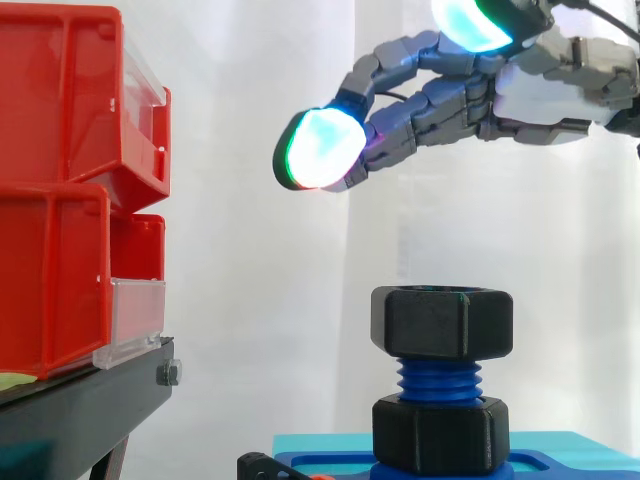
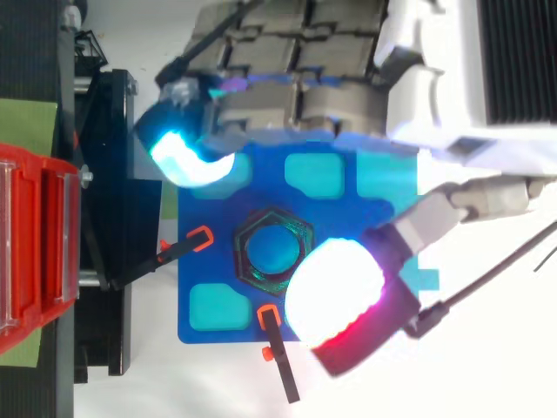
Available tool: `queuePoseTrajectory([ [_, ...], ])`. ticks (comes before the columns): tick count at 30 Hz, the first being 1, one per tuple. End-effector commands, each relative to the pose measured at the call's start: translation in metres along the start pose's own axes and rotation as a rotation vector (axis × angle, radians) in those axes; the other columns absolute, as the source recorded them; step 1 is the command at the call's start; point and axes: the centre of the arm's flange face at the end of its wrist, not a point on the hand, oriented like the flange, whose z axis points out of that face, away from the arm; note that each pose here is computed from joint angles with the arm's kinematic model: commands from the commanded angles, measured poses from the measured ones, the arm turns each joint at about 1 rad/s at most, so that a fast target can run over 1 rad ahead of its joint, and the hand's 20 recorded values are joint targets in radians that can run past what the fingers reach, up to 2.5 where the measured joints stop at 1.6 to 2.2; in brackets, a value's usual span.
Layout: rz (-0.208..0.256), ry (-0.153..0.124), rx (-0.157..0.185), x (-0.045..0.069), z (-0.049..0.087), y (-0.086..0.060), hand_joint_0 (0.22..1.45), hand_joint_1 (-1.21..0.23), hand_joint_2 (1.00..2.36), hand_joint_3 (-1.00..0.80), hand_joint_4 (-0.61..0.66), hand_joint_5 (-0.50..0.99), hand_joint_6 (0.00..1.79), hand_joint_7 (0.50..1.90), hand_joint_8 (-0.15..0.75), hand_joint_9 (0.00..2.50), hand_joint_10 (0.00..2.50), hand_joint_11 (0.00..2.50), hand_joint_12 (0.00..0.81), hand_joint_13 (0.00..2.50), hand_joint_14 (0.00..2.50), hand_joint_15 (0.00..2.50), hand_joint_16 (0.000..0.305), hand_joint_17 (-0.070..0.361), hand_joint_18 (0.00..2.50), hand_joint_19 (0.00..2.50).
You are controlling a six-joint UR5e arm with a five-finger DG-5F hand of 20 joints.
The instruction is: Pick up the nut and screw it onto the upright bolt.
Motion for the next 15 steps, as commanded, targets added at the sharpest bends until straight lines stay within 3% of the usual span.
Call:
queuePoseTrajectory([
  [1, 0.005, -0.009, -0.007, 0.016, 0.001, 0.015, 0.48, -0.05, 1.0, -0.5, 0.17, -0.14, 0.5, 0.66, 0.215, 0.49, 0.0, 0.0, 0.261, 0.44, 0.0, 0.0, 0.029, 0.064, 0.16, 0.0],
  [3, 0.011, -0.027, -0.005, 0.025, 0.001, 0.022, 0.48, -0.05, 1.0, -0.5, 0.18, -0.14, 0.5, 0.67, 0.216, 0.49, 0.0, 0.0, 0.262, 0.44, 0.0, 0.0, 0.029, 0.065, 0.16, 0.0],
  [6, 0.013, -0.035, -0.006, 0.028, 0.001, 0.027, 0.48, -0.05, 1.0, -0.5, 0.18, -0.13, 0.5, 0.69, 0.219, 0.49, 0.0, 0.0, 0.264, 0.44, 0.0, 0.0, 0.029, 0.065, 0.16, 0.0],
  [9, 0.018, -0.061, -0.014, 0.028, 0.004, 0.034, 0.48, -0.05, 1.0, -0.5, 0.18, -0.13, 0.5, 0.7, 0.221, 0.5, 0.0, 0.0, 0.264, 0.45, 0.0, 0.0, 0.029, 0.065, 0.16, 0.0],
  [15, 0.015, -0.037, -0.027, 0.038, 0.002, 0.045, 0.48, -0.06, 1.0, -0.5, 0.19, -0.13, 0.5, 0.72, 0.227, 0.52, 0.0, 0.0, 0.266, 0.46, 0.0, 0.0, 0.029, 0.066, 0.17, 0.0],
])
